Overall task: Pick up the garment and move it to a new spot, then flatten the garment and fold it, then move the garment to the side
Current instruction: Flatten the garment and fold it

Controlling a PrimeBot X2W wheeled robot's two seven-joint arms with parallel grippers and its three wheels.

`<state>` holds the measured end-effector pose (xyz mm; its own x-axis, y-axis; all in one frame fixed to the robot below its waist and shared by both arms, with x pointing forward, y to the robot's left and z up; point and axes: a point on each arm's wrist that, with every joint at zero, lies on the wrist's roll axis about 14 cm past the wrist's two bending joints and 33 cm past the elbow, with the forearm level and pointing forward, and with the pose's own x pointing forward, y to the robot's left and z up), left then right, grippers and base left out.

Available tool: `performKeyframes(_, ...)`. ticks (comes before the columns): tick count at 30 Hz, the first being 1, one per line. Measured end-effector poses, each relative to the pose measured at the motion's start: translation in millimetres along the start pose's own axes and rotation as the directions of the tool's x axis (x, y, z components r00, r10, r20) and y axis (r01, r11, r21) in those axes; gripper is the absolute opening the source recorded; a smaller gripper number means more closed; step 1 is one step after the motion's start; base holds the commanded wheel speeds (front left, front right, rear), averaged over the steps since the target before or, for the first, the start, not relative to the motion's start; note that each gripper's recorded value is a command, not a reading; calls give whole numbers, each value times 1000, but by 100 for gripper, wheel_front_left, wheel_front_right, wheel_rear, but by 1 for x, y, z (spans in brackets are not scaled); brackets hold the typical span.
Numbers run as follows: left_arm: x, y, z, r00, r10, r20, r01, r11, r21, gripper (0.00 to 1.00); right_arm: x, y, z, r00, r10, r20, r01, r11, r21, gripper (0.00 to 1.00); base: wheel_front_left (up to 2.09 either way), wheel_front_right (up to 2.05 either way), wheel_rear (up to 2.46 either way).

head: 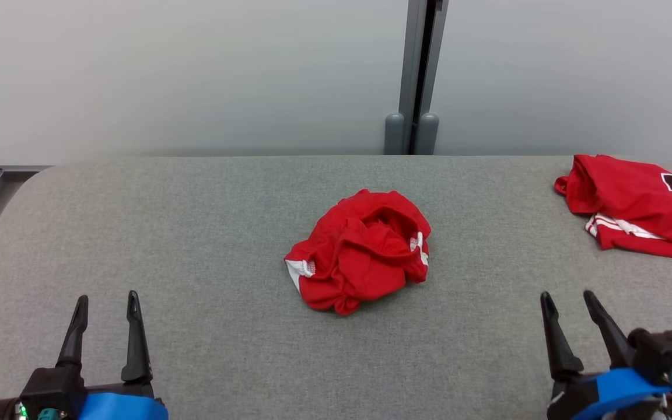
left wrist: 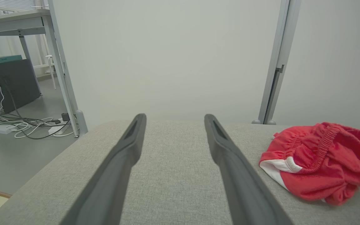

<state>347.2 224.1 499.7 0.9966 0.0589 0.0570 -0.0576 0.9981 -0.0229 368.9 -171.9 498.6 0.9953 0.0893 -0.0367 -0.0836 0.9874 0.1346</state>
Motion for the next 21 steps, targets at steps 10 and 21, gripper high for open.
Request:
performKeyframes(10,6,-1,0,1000,3,1,-3,1000,-8,100,65,65,46,979,191,76,-185,980,-78,100,0,0,0)
performKeyframes(21,9,9,-7,999,49,-23,-49,999,-23,100,130,106,12,956,271,-110,-286,947,-146,100,0,0,0)
